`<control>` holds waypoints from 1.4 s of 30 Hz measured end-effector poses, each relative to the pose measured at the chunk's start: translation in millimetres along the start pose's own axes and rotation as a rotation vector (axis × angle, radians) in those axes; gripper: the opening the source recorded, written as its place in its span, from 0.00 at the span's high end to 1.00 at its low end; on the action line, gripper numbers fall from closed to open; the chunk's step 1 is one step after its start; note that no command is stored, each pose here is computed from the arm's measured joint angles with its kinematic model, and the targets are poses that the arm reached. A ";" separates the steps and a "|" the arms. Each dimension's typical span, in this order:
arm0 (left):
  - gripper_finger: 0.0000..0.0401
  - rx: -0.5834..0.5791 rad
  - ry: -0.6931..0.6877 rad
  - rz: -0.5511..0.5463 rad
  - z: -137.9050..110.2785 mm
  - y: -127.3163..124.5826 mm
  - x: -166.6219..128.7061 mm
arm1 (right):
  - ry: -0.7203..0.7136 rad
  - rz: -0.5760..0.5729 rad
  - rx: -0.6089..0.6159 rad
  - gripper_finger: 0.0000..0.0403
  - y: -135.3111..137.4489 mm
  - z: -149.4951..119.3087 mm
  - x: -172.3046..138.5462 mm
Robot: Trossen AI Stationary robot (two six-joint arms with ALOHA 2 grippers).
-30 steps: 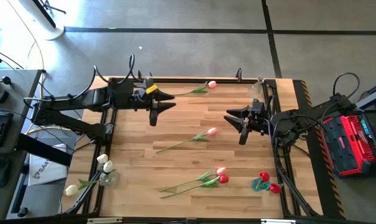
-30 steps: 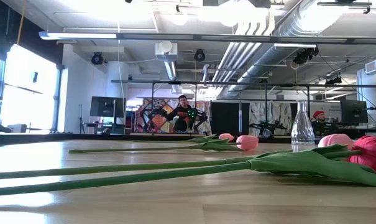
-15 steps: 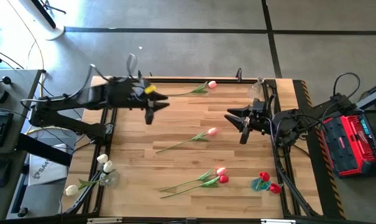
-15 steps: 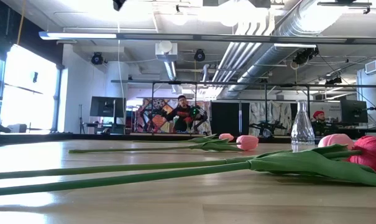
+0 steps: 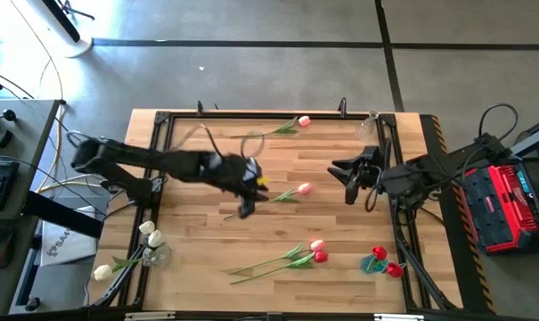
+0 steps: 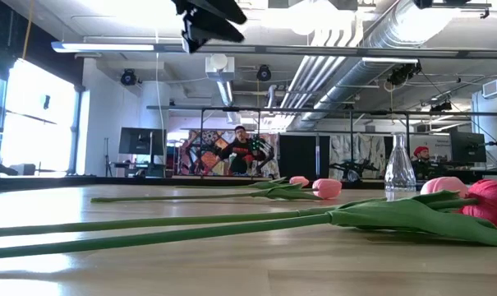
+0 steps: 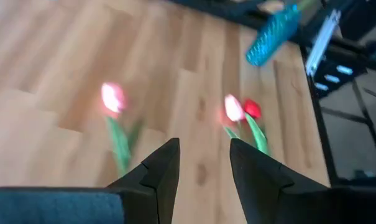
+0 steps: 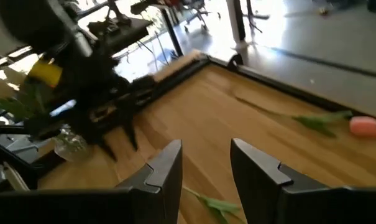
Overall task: Sort flowers into vase by color
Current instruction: Put the red flower into the blue vase
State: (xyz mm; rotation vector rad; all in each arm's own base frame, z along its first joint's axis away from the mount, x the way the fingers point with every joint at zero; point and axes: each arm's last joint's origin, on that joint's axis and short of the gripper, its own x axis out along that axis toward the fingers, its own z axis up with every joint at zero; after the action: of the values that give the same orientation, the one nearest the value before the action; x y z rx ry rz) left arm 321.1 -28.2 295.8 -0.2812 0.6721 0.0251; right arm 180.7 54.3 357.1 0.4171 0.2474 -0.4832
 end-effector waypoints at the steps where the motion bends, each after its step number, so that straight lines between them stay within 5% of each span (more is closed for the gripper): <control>1: 0.68 -0.007 0.014 -0.010 -3.3 -4.7 7.5 | 0.014 -0.011 0.019 0.69 -1.2 -1.8 0.2; 16: 0.68 -0.051 0.071 -0.088 -62.6 -77.7 96.3 | 0.128 0.048 0.030 0.69 -2.6 -7.7 -0.8; 24: 0.68 0.057 0.071 -0.111 -92.2 -101.0 122.3 | 0.193 0.113 0.019 0.69 -3.4 -8.5 -4.0; 42: 0.68 0.172 0.105 -0.126 -142.0 -118.0 162.1 | 0.249 0.124 0.015 0.69 -4.7 -12.1 -4.4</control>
State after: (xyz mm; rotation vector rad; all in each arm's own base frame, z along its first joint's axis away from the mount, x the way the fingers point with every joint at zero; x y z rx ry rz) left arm 374.7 -190.3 119.1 -0.1598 0.7549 -0.1681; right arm 173.0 57.6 346.3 0.5045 0.4562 -0.3105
